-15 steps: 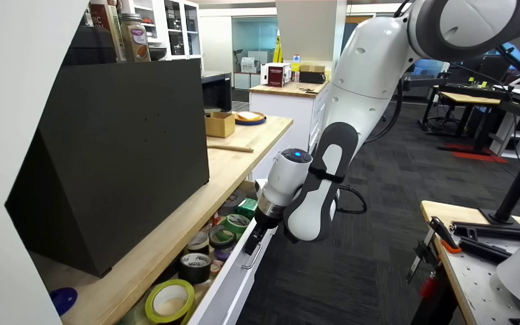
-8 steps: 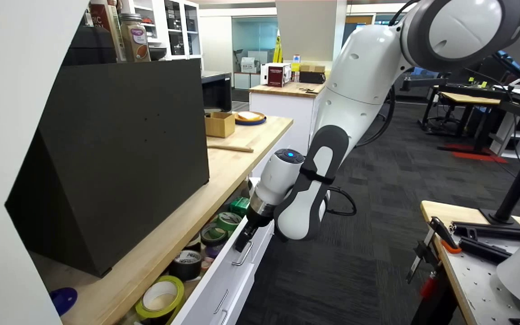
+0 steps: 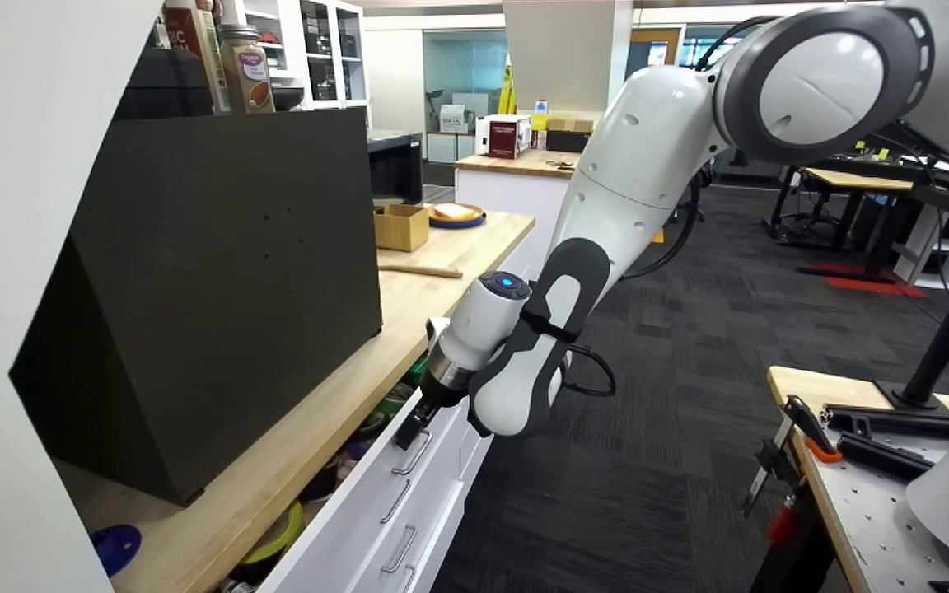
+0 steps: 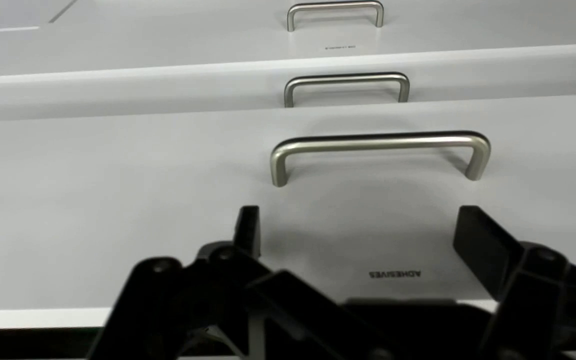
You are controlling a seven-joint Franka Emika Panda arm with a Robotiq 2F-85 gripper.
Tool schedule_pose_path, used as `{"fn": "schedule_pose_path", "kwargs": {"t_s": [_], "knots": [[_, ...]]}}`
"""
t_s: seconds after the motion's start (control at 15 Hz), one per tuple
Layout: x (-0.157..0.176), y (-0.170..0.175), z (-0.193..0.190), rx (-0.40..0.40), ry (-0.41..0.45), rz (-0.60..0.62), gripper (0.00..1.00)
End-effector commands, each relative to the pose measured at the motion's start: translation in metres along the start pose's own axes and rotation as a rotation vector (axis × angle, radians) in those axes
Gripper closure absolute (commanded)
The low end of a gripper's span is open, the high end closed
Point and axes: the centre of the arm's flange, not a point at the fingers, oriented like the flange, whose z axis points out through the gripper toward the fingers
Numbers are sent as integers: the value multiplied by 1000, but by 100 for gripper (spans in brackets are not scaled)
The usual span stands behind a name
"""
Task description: Close the top drawer of the dresser
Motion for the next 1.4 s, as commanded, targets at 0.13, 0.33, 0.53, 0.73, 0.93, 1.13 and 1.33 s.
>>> {"fn": "schedule_pose_path", "kwargs": {"t_s": [0.13, 0.33, 0.53, 0.73, 0.93, 1.13, 1.33], "knots": [[23, -9, -5, 69, 41, 19, 0], [21, -16, -24, 85, 32, 15, 0], [19, -23, -45, 100, -5, -4, 0], [12, -33, -68, 166, -162, -16, 0], [7, -40, -89, 197, -323, -5, 0], [7, -39, -108, 178, -479, 14, 0], [9, -32, -126, 149, -573, 32, 0]]}}
